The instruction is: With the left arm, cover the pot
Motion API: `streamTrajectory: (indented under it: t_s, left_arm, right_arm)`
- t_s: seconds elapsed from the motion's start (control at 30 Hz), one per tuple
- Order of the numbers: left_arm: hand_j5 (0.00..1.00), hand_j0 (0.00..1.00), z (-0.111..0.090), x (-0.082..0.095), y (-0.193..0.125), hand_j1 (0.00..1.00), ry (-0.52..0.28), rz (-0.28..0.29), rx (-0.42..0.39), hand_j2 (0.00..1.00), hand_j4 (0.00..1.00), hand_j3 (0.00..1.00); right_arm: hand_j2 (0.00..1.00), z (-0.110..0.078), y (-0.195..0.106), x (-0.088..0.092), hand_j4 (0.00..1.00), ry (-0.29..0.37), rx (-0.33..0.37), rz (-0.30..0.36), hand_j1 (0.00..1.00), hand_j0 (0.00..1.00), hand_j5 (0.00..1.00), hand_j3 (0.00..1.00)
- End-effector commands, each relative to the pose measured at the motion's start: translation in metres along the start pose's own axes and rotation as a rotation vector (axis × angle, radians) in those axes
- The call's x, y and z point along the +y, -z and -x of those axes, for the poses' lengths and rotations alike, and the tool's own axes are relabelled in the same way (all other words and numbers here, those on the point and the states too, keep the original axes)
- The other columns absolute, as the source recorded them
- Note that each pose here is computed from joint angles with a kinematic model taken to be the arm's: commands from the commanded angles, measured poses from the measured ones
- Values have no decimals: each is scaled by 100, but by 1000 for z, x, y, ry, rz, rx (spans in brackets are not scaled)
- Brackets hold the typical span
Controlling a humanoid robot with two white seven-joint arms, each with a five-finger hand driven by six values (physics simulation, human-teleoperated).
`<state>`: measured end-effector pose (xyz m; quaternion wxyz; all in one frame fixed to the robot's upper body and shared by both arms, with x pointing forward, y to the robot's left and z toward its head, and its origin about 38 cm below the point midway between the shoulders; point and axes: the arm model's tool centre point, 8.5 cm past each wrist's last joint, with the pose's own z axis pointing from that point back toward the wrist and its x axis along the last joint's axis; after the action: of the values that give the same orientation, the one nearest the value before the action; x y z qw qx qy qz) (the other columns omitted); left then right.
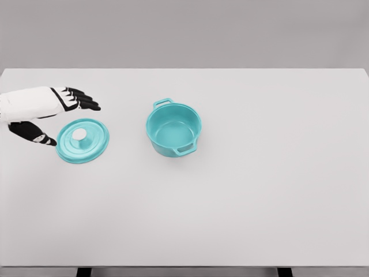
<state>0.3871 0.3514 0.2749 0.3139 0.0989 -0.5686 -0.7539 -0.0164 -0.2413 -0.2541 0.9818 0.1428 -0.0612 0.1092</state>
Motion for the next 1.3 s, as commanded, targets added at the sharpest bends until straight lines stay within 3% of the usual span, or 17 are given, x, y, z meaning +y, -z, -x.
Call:
streamTrajectory:
  t_s: [0.0,0.13,0.17,0.3,0.37,0.5,0.6,0.67,0.73,0.8,1.27]
  left_arm:
    - [100,100,-3,-8,5,100,-15,21,-17,100,100,100]
    - [100,100,0,-3,15,100,-21,-13,-27,100,100,100]
    - [100,100,0,-8,21,100,-30,10,-36,100,100,100]
    - [100,100,37,-10,26,100,-86,19,43,100,100,100]
    - [100,100,36,-21,32,100,-79,66,42,100,100,100]
    - [100,100,39,-12,39,100,-65,47,43,100,100,100]
    - [100,100,56,-41,53,100,-135,106,74,100,100,100]
    - [100,100,57,-42,51,100,-137,110,78,100,100,100]
    - [100,100,63,-56,55,100,-147,154,96,100,100,100]
    - [100,100,71,-63,61,100,-163,162,119,100,100,100]
    - [100,100,80,-56,57,100,-153,160,152,100,100,100]
  right_arm:
    - [100,1,0,0,100,-2,4,-5,100,100,100,100]
    - [100,3,0,1,100,1,4,-2,100,100,100,100]
    - [100,3,0,1,100,2,5,-2,100,100,100,100]
    - [100,3,0,1,100,2,5,-2,100,100,100,100]
    - [100,3,0,1,100,2,5,-2,100,100,100,100]
    - [100,3,0,1,100,2,5,-2,100,100,100,100]
    - [100,3,0,1,100,2,5,-2,100,100,100,100]
    - [100,3,0,1,100,2,5,-2,100,100,100,100]
    - [100,3,0,1,100,2,5,-2,100,100,100,100]
    - [100,3,0,1,100,2,5,-2,100,100,100,100]
    - [100,3,0,1,100,2,5,-1,100,100,100,100]
